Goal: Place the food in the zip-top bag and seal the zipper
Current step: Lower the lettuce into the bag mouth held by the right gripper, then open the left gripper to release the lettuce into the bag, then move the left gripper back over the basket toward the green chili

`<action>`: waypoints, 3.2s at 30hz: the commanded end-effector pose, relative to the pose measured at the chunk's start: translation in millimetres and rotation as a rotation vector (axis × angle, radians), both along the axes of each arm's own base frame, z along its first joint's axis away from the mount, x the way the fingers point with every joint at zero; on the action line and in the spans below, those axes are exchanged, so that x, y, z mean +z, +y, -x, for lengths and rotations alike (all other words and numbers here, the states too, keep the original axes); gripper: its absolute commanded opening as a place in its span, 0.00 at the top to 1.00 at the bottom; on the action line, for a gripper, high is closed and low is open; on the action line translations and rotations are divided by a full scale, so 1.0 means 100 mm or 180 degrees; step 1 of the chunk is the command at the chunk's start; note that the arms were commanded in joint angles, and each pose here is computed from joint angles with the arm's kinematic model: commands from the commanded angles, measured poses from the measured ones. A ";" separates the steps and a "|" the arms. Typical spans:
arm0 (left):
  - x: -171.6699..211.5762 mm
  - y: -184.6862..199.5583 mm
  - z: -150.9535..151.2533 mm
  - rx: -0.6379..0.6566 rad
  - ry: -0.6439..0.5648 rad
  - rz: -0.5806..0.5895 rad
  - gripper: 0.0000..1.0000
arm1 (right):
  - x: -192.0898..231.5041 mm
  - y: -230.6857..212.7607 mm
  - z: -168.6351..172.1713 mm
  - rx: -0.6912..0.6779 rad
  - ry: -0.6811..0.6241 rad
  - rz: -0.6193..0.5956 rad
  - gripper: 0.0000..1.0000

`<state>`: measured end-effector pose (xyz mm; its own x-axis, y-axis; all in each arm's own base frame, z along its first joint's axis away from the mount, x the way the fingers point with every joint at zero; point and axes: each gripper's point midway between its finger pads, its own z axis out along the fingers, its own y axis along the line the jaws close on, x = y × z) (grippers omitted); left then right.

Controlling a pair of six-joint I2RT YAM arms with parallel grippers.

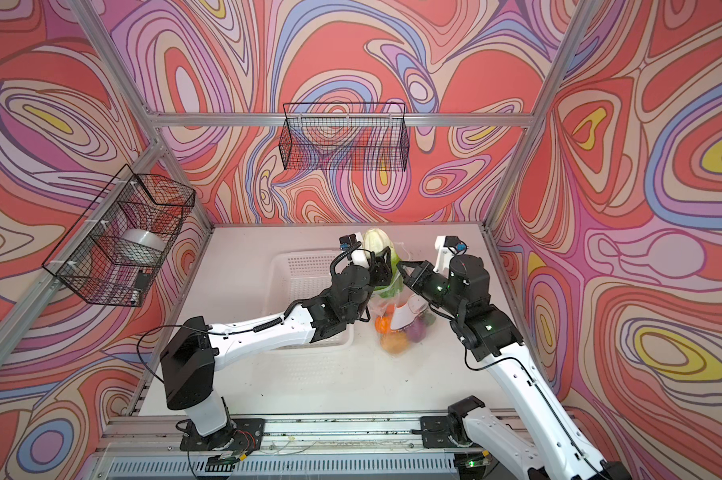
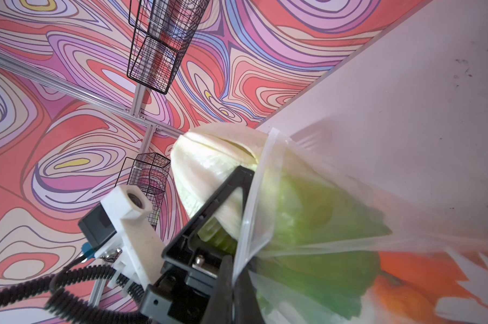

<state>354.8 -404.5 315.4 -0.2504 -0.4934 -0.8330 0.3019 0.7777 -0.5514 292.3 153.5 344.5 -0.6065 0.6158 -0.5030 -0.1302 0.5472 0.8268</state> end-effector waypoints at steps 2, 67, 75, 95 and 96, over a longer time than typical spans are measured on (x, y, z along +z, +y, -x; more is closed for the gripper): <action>0.30 -0.06 0.14 -0.0238 -0.0219 0.0164 0.41 | 0.14 -0.02 -0.03 -0.0051 -0.0175 0.0037 1.00; -0.27 0.49 0.30 -0.1818 0.1438 -0.0497 1.00 | -0.15 -0.03 -0.12 0.0008 -0.0132 0.0538 1.00; 0.35 0.67 0.61 -0.1946 0.1001 -0.0037 1.00 | 0.08 -0.01 -0.34 0.0131 -0.0146 0.0941 1.00; -0.02 0.68 0.64 -0.1775 0.1277 -0.0001 1.00 | 0.06 0.12 -0.40 0.0394 -0.0248 0.0980 1.00; -0.04 0.71 0.63 -0.1729 0.1288 -0.0016 1.00 | 0.02 0.15 -0.41 0.0439 -0.0221 0.0958 1.00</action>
<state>287.3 -344.9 296.1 -0.7936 -0.1413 -0.5918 0.4272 0.5633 -0.7072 330.4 158.2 346.7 -0.6237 0.3628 -0.6924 -0.2177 0.7701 0.5997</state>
